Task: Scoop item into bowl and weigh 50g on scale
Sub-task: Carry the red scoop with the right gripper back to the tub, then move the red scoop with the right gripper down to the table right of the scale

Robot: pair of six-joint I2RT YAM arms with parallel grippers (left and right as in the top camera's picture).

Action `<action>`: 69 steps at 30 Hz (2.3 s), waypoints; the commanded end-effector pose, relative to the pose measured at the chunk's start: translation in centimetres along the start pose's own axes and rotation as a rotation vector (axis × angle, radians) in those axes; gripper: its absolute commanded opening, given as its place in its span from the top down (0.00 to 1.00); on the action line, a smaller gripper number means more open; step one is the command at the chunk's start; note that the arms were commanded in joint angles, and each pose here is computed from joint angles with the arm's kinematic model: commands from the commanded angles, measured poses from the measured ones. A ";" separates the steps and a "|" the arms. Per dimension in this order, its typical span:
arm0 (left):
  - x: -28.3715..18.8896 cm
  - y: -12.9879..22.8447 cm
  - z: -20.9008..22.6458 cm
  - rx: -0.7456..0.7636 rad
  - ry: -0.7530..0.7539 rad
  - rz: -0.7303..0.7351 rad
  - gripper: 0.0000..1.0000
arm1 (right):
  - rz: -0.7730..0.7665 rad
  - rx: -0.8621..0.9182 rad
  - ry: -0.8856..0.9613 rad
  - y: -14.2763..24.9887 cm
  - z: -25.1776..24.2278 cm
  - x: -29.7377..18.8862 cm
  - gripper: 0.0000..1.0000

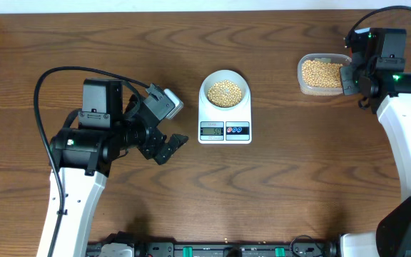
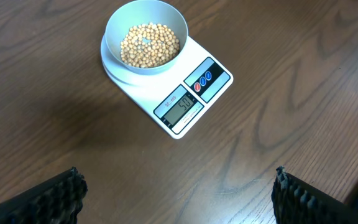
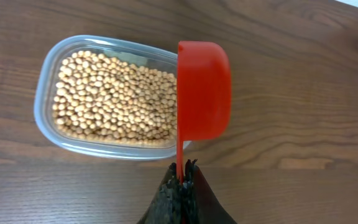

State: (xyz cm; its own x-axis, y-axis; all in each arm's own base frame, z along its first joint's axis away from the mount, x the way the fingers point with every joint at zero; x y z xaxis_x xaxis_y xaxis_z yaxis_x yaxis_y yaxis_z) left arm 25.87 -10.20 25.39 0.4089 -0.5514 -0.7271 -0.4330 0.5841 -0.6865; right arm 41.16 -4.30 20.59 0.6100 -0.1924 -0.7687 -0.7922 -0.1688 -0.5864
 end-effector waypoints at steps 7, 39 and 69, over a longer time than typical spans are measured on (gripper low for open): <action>-0.7 -0.9 0.1 0.004 -0.004 -0.027 0.02 | -0.173 0.151 -0.220 -2.3 0.7 -5.6 0.99; -0.7 -0.9 0.1 0.004 -0.004 -0.027 0.02 | 0.050 0.960 -0.726 15.2 3.6 -2.3 0.99; -0.7 -0.9 0.1 0.004 -0.004 -0.027 0.02 | 0.120 1.182 -0.477 21.9 4.0 1.9 0.65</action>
State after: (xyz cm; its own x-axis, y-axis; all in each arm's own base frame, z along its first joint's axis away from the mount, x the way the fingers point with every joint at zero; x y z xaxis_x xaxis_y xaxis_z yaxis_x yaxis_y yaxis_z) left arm 25.84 -10.19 25.42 0.4084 -0.5514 -0.7275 -0.4336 0.5842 -0.6861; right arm 25.12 -4.14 5.63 0.6695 0.2910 -0.6834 -0.5448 0.8178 -0.1855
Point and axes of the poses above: each gripper's point midway between its finger pads, its own x axis out along the fingers, its own z axis along the line the jaws close on, y = z × x, the point moved 3 cm from there along -x, back along the fingers, and after that the axes turned 4 degrees about x, right-handed, at the moved point
